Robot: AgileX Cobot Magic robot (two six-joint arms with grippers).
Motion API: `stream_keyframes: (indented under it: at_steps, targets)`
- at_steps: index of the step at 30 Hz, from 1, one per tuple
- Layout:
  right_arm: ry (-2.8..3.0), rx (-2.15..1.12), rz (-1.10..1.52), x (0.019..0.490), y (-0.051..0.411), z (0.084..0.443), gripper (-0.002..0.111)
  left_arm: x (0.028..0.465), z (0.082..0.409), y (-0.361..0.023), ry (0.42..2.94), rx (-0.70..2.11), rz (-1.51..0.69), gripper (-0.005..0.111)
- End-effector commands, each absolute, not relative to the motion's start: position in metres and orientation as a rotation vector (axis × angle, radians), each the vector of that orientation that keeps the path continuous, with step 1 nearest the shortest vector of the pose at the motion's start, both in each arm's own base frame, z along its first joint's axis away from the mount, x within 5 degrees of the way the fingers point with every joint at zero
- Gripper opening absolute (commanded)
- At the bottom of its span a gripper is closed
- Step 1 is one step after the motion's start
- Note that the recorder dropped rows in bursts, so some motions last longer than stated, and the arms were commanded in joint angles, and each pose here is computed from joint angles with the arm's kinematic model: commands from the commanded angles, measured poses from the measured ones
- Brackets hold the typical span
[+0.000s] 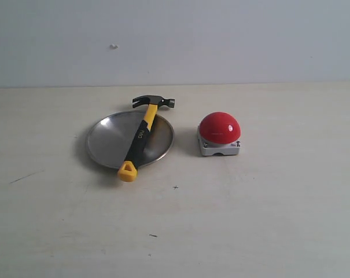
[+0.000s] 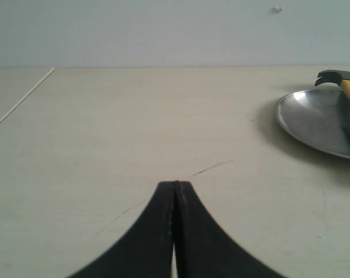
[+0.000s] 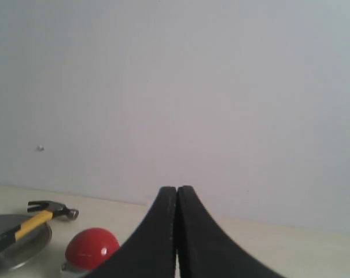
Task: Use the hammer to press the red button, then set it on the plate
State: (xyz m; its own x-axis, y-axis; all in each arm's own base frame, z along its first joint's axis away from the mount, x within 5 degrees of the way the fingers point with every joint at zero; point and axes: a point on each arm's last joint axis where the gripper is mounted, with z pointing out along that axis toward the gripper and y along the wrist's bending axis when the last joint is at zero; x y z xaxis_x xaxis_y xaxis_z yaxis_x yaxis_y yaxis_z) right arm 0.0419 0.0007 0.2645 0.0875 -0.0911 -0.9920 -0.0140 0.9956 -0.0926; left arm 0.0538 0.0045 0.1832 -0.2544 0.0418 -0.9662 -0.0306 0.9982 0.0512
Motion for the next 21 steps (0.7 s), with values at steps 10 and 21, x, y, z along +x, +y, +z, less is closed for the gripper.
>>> stream_keyframes:
  at_steps: [10, 21]
  targets:
    - [1.698, -0.136, -0.087, 0.056, 0.001, 0.193, 0.000, 0.053, 0.182, 0.005, 1.825, 0.007, 0.069, 0.000]
    - [1.735, -0.132, -0.080, 0.055, 0.001, 0.190, 0.000, 0.053, 0.182, 0.005, 1.832, 0.006, 0.070, 0.000]
